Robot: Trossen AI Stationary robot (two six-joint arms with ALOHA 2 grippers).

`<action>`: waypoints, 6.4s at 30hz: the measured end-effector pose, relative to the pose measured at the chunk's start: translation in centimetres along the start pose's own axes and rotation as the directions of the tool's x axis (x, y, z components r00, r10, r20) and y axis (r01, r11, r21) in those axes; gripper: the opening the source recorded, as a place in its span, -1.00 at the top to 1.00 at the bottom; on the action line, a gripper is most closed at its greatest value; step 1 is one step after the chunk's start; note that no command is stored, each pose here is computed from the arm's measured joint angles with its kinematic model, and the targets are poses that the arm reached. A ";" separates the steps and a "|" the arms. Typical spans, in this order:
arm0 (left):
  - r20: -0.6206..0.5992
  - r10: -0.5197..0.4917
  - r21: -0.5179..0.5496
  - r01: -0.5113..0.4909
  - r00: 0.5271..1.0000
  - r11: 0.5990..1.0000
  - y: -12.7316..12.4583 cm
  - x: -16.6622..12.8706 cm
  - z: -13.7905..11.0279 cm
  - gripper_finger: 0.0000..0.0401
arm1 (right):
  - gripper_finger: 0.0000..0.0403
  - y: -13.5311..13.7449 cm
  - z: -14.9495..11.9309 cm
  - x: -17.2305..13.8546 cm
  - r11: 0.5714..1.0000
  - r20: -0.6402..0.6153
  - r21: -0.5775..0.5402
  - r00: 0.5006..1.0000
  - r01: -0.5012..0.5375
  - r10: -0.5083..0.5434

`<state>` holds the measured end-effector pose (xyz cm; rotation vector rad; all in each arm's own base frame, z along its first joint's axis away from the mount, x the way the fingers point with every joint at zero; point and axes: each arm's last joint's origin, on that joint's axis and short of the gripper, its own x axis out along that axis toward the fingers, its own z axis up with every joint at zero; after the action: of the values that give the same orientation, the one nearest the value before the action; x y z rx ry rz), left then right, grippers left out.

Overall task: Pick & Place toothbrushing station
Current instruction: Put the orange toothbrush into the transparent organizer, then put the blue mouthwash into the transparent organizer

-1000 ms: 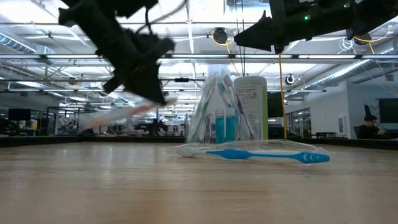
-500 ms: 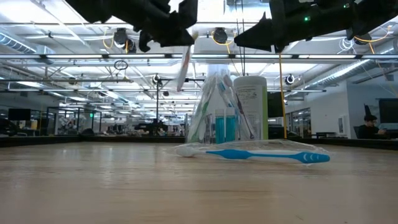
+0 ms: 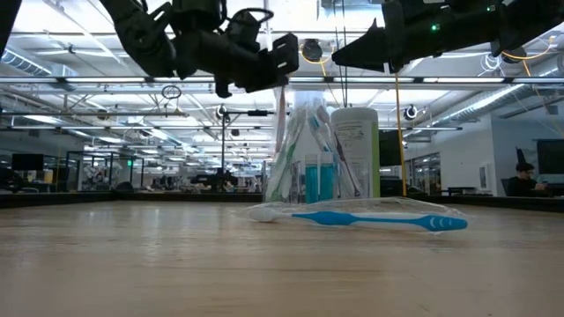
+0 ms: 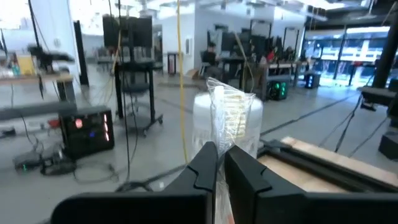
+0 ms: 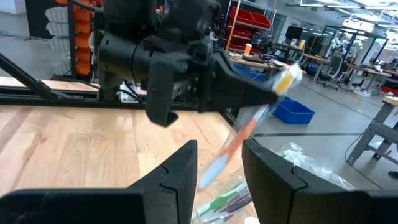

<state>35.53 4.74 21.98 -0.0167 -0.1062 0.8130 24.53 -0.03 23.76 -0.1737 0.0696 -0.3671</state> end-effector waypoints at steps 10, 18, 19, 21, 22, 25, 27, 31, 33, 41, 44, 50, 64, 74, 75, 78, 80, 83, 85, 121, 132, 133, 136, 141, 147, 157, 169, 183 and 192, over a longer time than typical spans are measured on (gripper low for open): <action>-0.027 0.001 0.082 0.001 1.000 0.997 -0.1 0.2 -0.9 0.93 | 0.41 0.0 0.0 0.0 1.000 0.000 -0.007 1.000 0.000 0.000; -0.015 0.007 0.084 -0.006 1.000 0.996 -0.4 0.8 -4.0 0.89 | 0.41 0.0 0.0 0.0 1.000 0.000 -0.007 1.000 0.000 0.000; -0.005 0.007 0.075 -0.006 1.000 0.997 -0.5 0.8 -4.1 0.88 | 0.41 0.0 0.0 0.0 1.000 0.000 -0.007 1.000 0.000 0.000; 0.001 0.007 0.069 -0.007 1.000 0.998 -0.5 0.8 -4.1 0.88 | 0.41 0.0 0.0 0.0 1.000 0.000 -0.007 1.000 0.000 0.000; -0.009 0.005 0.077 -0.005 1.000 0.997 -0.5 0.8 -4.2 0.88 | 0.41 0.0 0.0 0.0 1.000 0.000 -0.007 1.000 0.000 0.000; -0.059 0.006 0.123 0.001 0.998 0.992 -0.8 0.5 -4.8 0.88 | 0.41 0.0 0.0 0.0 1.000 0.000 -0.015 1.000 0.000 0.000; -0.091 0.010 0.152 0.004 0.996 0.988 -0.9 0.3 -5.2 0.88 | 0.41 0.0 0.0 0.0 1.000 0.000 -0.026 1.000 0.000 0.000; -0.180 0.015 0.235 0.029 0.983 0.971 -1.0 0.0 -6.3 0.87 | 0.41 0.0 0.0 0.0 1.000 0.000 -0.031 1.000 0.000 0.000; -0.196 0.016 0.243 0.033 0.980 0.970 -1.0 -0.1 -6.4 0.87 | 0.41 0.0 0.0 0.0 1.000 0.000 -0.030 1.000 0.000 0.000; -0.203 0.017 0.242 0.033 0.979 0.970 -1.0 -0.1 -6.5 0.87 | 0.41 0.0 -0.1 0.0 0.999 -0.006 0.049 1.000 -0.003 0.003; -0.204 0.016 0.245 0.035 0.979 0.969 -1.1 -0.1 -6.5 0.87 | 0.41 0.0 -0.1 0.0 0.998 -0.007 0.056 1.000 -0.004 0.004; -0.206 -0.003 0.282 0.063 0.979 0.957 -1.7 -0.6 -6.5 0.83 | 0.41 0.1 -0.3 0.0 0.999 -0.028 0.035 1.000 -0.007 0.008; -0.347 -0.034 0.264 0.133 0.937 0.955 -1.6 -4.1 -1.5 0.01 | 0.16 0.1 -0.6 0.0 1.000 -0.059 0.020 0.998 -0.012 0.013; -0.526 -0.560 -0.149 0.579 0.641 0.802 -1.5 -12.2 5.6 -0.05 | 0.14 0.1 -0.7 0.0 1.000 -0.062 0.019 0.998 -0.012 0.013; -0.528 -0.603 -0.182 0.614 0.598 0.768 -1.7 -13.1 5.9 -0.05 | 0.15 0.1 -0.6 0.0 1.000 -0.061 0.019 0.998 -0.011 0.013; -0.543 -0.674 -0.247 0.673 0.501 0.698 -2.8 -15.9 6.2 -0.05 | 0.14 0.1 -0.6 0.0 1.000 -0.061 0.019 0.998 -0.011 0.012; -0.588 -0.677 -0.258 0.691 0.442 0.675 -3.3 -17.8 5.8 -0.05 | 0.13 0.1 -0.6 0.0 1.000 -0.061 0.024 0.998 -0.011 0.012; -0.663 -0.660 -0.313 0.670 0.354 0.673 -3.7 -20.5 5.0 -0.05 | 0.13 0.1 -0.6 0.0 0.999 -0.055 0.043 0.998 -0.010 0.012; -0.725 -0.626 -0.337 0.646 0.285 0.685 -3.8 -22.1 4.1 -0.05 | 0.14 0.1 -0.5 0.0 0.998 -0.048 0.060 0.999 -0.008 0.011; -0.877 -0.442 -0.294 0.519 0.188 0.803 -6.4 -37.3 -6.3 -0.05 | 0.15 0.1 -0.2 0.0 0.987 -0.017 0.163 1.000 -0.005 0.007; -0.887 -0.421 -0.267 0.531 0.190 0.804 -6.2 -37.8 -6.9 -0.05 | 0.15 0.1 -0.1 0.0 0.985 -0.013 0.174 1.000 -0.004 0.007; -0.888 -0.419 -0.266 0.533 0.189 0.803 -6.2 -37.9 -6.9 -0.05 | 0.15 0.1 -0.1 0.0 0.985 -0.013 0.174 1.000 -0.004 0.007; -0.890 -0.417 -0.265 0.534 0.186 0.803 -6.2 -37.9 -7.0 -0.05 | 0.15 0.1 -0.1 0.0 0.985 -0.013 0.174 1.000 -0.004 0.007; -0.892 -0.414 -0.263 0.534 0.184 0.804 -6.2 -37.9 -7.0 -0.05 | 0.15 0.1 -0.1 0.0 0.985 -0.013 0.174 1.000 -0.004 0.007; -0.895 -0.406 -0.254 0.535 0.185 0.806 -6.1 -37.8 -7.1 0.18 | 0.15 0.1 -0.1 0.0 0.985 -0.013 0.174 1.000 -0.004 0.007; -0.895 -0.418 -0.271 0.557 0.154 0.785 -6.1 -37.3 -6.3 0.54 | 0.15 0.0 -0.1 0.0 0.984 -0.008 0.176 1.000 -0.004 0.006; -0.845 -0.468 -0.163 0.710 0.257 0.685 -5.3 -30.0 -0.6 0.53 | 0.15 0.3 0.2 0.0 0.980 0.034 0.168 0.994 -0.104 0.100; -0.694 -0.413 0.556 0.804 0.589 0.212 -4.5 -18.1 1.3 0.53 | 0.00 1.7 -0.4 -0.2 0.918 -0.001 0.299 0.962 -0.259 0.272; -0.583 -0.370 0.810 0.551 0.723 -0.201 -3.3 -12.8 2.1 0.53 | -0.13 2.2 -2.3 0.4 0.860 -0.123 0.470 0.950 -0.200 0.288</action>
<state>28.96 -6.89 23.15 1.3518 0.6494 -0.1165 25.43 1.48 21.13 0.3349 0.1909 -0.1343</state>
